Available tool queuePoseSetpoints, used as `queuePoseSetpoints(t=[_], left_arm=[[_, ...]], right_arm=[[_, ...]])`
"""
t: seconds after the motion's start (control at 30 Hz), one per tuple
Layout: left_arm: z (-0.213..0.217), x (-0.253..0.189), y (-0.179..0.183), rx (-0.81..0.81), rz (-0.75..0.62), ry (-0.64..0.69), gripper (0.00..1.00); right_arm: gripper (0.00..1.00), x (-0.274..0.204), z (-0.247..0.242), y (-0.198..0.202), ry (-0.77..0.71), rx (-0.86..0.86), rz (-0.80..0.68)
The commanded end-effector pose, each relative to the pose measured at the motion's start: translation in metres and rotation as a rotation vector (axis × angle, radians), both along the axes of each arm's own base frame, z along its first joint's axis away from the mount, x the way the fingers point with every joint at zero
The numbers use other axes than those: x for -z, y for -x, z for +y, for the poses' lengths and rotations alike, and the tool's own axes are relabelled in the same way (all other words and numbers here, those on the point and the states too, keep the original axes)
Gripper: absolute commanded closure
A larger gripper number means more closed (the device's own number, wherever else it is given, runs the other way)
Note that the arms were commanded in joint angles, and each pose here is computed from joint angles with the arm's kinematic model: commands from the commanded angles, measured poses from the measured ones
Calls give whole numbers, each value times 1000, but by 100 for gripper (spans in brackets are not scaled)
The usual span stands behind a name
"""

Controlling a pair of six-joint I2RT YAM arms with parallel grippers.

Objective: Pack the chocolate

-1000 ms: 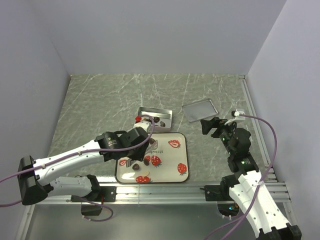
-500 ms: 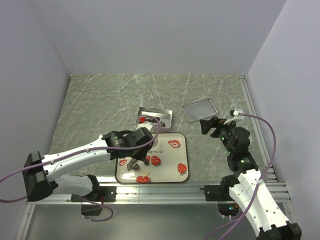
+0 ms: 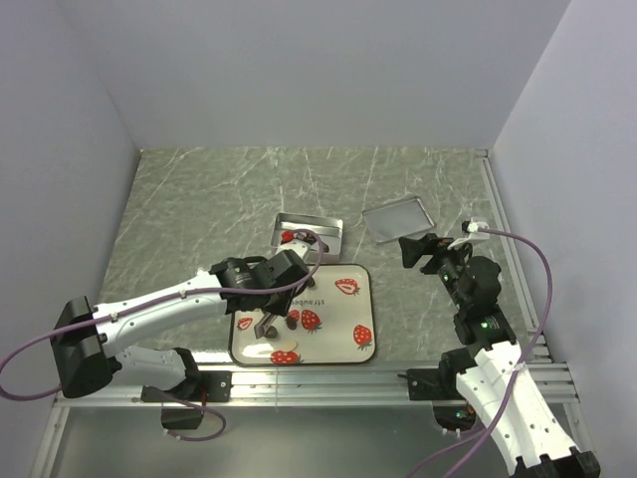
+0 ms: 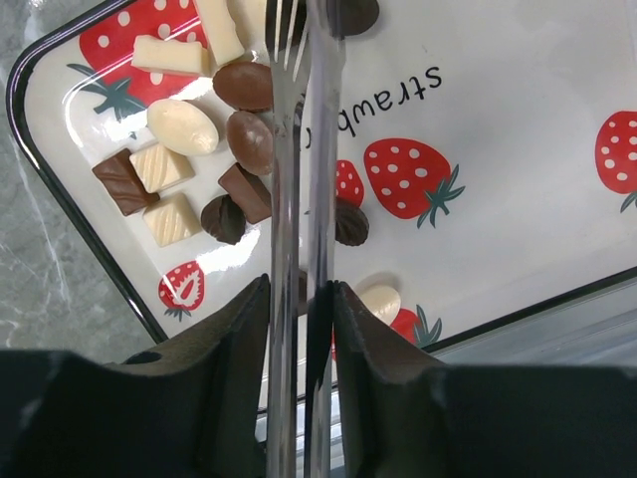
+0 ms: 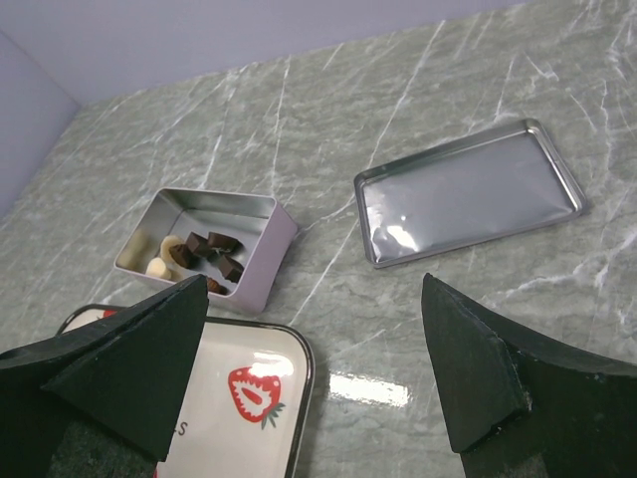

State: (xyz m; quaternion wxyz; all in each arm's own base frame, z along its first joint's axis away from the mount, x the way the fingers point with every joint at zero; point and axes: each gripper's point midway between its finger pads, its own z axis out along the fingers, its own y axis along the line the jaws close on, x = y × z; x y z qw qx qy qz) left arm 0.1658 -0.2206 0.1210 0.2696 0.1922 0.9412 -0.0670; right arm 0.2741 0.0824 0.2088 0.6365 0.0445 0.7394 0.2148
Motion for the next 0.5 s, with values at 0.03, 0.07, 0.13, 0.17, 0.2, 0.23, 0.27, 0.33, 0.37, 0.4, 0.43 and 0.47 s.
queuePoseSetpoints(t=[0.03, 0.07, 0.13, 0.17, 0.2, 0.23, 0.27, 0.33, 0.37, 0.4, 0.43, 0.47], left_arm=[[-10, -24, -9, 3, -51, 65, 67], [-10, -26, -9, 1, -58, 74, 67], [-9, -28, -9, -1, -62, 78, 69], [-8, -30, -9, -3, -66, 83, 70], [-8, -31, -9, -5, -68, 85, 70], [-8, -34, -10, -5, -75, 92, 71], [-8, -36, -10, -6, -78, 93, 71], [-6, -41, -12, -14, -93, 95, 72], [-6, -44, -12, -13, -100, 101, 72], [-6, -46, -12, -14, -104, 104, 72], [-5, -47, -13, -16, -106, 105, 72], [-4, -49, -13, -18, -110, 107, 72]], right_arm=[[6, -8, -2, -1, 4, 8, -30], [6, -6, -2, -1, 5, 8, -27], [6, -6, -3, -1, 5, 9, -27], [6, -7, -3, 0, 5, 10, -30], [6, -7, -2, 0, 4, 6, -30], [6, -7, -3, -1, 3, 13, -30], [6, -7, -3, -1, 4, 13, -28], [6, -7, -3, 0, 5, 11, -29], [6, -7, -3, 0, 5, 13, -30], [6, -7, -3, 0, 5, 13, -30], [6, -7, -3, 0, 5, 13, -30], [6, -6, -3, 0, 5, 13, -29]])
